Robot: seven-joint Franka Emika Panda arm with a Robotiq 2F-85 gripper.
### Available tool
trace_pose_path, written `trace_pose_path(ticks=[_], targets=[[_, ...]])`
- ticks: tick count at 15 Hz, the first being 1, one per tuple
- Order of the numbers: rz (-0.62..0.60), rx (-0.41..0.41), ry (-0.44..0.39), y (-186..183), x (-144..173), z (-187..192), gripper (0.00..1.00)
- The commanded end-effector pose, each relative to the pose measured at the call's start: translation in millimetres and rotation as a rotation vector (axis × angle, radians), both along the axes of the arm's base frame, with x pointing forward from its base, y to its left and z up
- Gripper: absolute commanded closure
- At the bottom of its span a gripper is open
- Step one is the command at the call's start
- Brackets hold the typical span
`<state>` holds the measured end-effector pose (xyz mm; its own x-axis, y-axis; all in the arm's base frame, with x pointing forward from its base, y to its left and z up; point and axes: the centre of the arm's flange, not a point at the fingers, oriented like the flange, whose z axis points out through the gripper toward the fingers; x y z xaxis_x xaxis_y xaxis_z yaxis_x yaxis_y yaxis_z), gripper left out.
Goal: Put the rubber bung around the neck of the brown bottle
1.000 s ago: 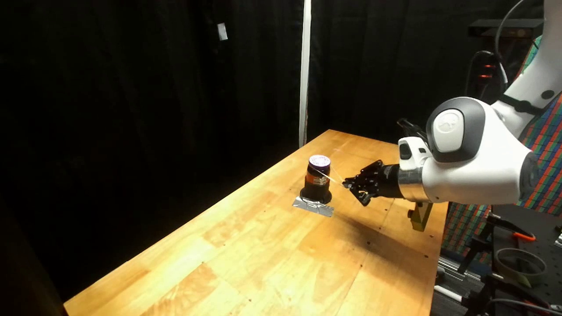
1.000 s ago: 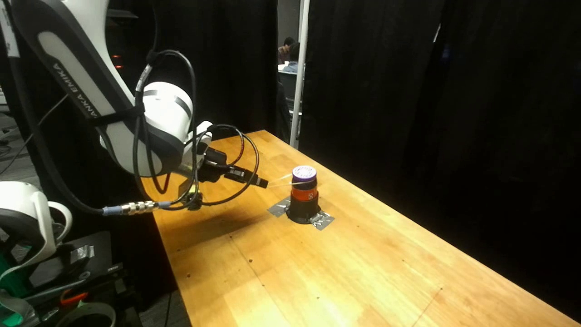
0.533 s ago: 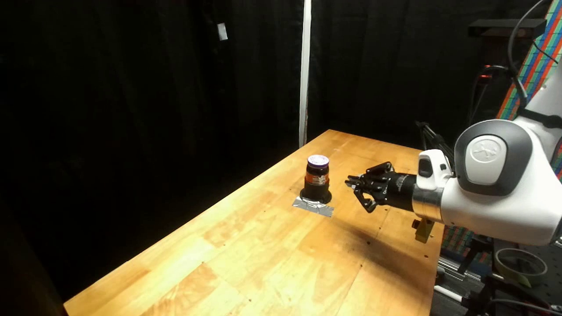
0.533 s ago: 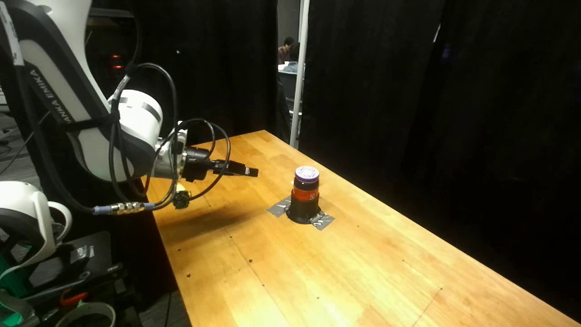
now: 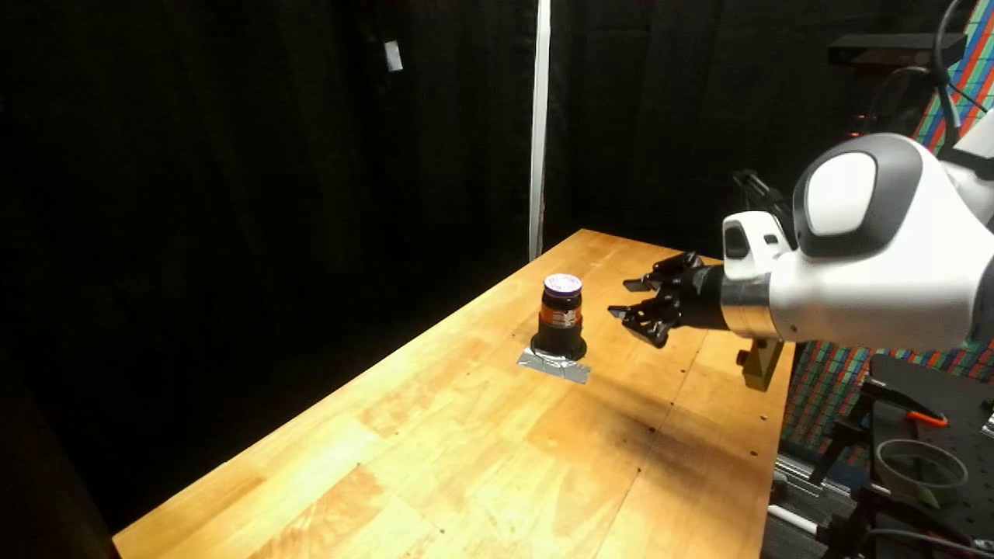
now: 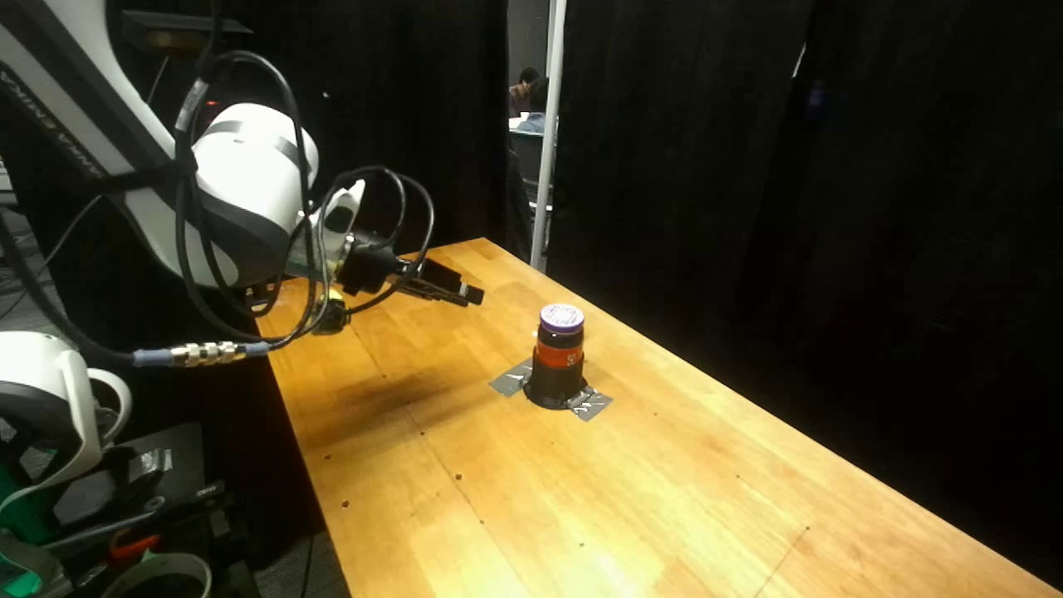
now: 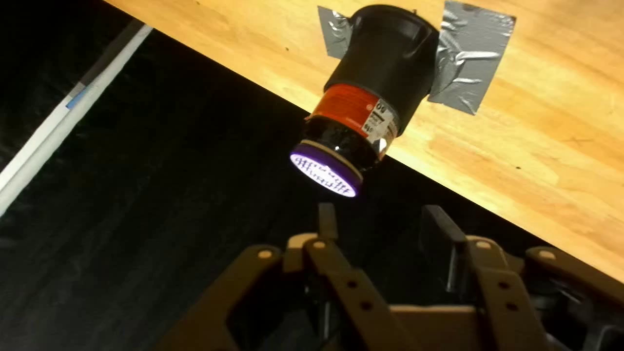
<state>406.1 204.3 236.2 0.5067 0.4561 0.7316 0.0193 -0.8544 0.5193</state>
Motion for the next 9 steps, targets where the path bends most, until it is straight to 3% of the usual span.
trace_pose_path(ticks=[1,4,9], targets=[[-0.094,-0.036,0.128,1.2,30.0,86.3,0.17],[-0.199,-0.045,0.243,-6.0,46.1,115.9,0.00],[-0.293,0.011,0.437,-12.7,63.0,140.4,0.00]])
